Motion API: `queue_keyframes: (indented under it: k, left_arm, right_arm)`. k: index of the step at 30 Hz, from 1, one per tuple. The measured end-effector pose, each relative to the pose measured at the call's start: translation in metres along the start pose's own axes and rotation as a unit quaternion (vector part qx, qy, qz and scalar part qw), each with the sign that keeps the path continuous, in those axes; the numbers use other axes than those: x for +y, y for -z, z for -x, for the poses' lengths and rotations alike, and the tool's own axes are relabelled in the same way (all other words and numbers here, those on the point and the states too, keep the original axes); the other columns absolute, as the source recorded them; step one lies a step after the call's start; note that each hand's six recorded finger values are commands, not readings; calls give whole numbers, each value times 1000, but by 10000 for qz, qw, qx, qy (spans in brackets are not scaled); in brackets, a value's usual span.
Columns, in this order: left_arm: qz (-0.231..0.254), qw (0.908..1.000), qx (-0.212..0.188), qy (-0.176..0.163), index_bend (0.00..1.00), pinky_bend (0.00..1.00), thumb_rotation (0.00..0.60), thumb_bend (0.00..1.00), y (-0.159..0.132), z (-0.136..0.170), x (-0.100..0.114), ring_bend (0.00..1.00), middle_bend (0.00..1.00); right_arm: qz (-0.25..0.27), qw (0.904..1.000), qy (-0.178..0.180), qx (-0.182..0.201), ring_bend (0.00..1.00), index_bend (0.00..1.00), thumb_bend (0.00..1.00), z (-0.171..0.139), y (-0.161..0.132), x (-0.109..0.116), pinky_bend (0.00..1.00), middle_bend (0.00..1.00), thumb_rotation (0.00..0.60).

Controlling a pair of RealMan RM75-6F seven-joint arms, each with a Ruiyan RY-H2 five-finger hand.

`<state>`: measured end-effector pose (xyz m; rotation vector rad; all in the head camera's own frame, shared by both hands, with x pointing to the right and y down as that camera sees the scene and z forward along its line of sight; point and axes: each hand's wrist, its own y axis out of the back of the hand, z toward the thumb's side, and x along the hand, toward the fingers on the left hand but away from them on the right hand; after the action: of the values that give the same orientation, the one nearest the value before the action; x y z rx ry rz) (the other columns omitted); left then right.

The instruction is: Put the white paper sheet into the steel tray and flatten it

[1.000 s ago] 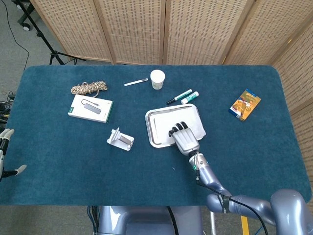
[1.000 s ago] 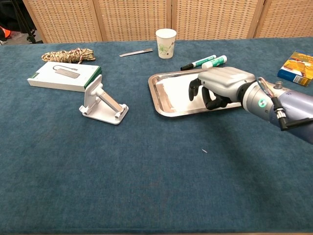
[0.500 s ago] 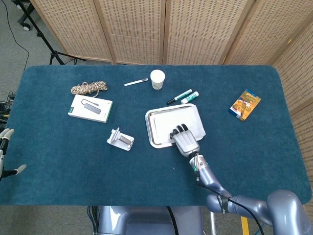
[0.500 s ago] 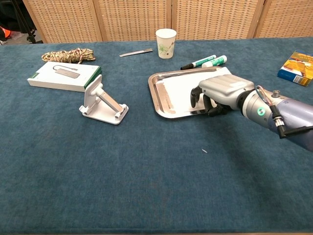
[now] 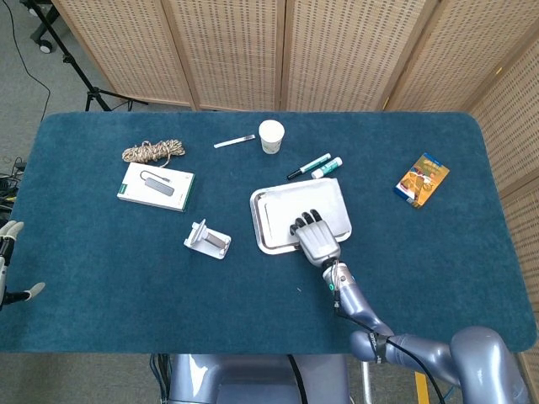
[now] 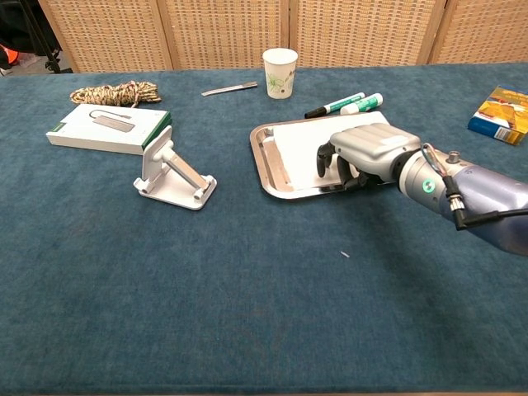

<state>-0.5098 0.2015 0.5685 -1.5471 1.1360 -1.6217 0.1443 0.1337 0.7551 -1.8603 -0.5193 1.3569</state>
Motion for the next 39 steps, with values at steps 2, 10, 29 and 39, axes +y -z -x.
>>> queue_keyframes:
  k: [2,10,29,39]
  left_arm:
    - [-4,10000,1,2,0,0,600,0,0,0,0,0,0]
    - [3,10000,-3,-14,0,0,600,0,0,1,0,0,0]
    - [6,10000,-18,-15,0,0,600,0,-1,2,0,0,0]
    - [11,10000,-26,-28,0,0,600,0,-1,3,1,0,0]
  right_arm:
    - [7,10000,-4,11,158,349,1000,0,-1,0,110,274,600]
    - [58,10000,-11,54,158,349,1000,-2,-8,-2,110,274,600]
    - [191,9998,87,-62,147,349,1000,2,-14,0,110,272,600]
    - [287,9993,217,-73,144,349,1000,2,-21,4,110,264,600]
